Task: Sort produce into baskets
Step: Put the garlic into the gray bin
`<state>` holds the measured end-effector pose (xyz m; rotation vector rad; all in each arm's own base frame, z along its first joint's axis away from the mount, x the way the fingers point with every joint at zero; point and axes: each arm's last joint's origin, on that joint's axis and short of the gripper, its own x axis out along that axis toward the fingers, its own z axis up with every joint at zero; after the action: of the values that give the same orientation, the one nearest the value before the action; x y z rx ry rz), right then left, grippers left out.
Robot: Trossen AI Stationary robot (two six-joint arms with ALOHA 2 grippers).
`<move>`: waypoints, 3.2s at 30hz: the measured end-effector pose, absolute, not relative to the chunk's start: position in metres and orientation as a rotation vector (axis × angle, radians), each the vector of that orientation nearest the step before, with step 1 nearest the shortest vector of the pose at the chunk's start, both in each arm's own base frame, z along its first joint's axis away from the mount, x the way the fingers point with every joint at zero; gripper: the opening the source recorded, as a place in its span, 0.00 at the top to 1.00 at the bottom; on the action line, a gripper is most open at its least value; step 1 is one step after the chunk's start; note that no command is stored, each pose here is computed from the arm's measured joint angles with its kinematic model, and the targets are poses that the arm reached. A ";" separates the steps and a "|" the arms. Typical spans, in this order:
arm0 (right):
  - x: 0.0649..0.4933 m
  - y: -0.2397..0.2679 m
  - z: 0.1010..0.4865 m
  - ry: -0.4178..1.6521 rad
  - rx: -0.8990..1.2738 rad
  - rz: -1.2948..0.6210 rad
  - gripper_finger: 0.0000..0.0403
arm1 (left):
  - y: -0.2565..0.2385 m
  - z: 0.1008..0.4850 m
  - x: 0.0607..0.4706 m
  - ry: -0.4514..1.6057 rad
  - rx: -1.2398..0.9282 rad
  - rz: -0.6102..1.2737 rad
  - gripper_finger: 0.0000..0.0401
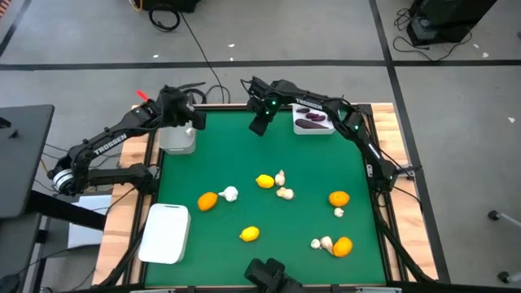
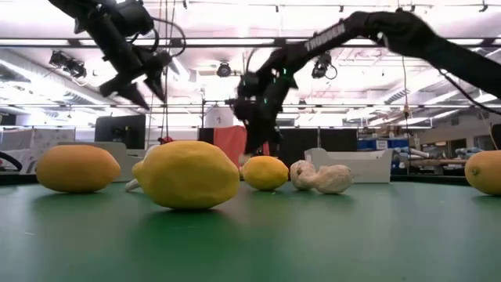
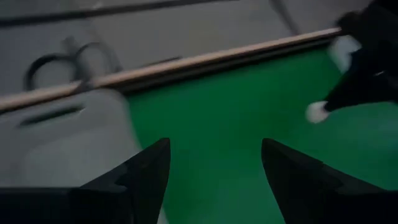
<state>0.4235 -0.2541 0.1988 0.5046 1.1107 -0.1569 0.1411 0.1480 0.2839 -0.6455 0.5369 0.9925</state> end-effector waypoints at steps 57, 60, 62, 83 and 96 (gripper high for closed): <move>0.451 -0.118 0.360 0.570 0.694 0.009 0.99 | 0.080 0.307 0.204 0.435 -0.029 0.092 0.43; 0.452 -0.116 0.359 0.576 0.685 -0.021 0.99 | 0.080 0.307 0.204 0.434 -0.029 0.094 0.43; 0.451 -0.115 0.358 0.585 0.683 -0.033 0.99 | 0.080 0.307 0.204 0.435 -0.029 0.097 0.43; 0.447 -0.110 0.349 0.668 0.694 -0.223 0.80 | 0.088 0.304 0.199 0.465 -0.159 0.242 0.76; 0.426 -0.106 0.330 0.933 0.611 -0.464 0.55 | 0.116 0.272 0.150 0.891 -0.319 0.840 0.74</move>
<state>0.4258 -0.1063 0.3296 0.6113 0.9332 -0.4639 0.1504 0.1157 0.2721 -0.3194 0.8913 0.8402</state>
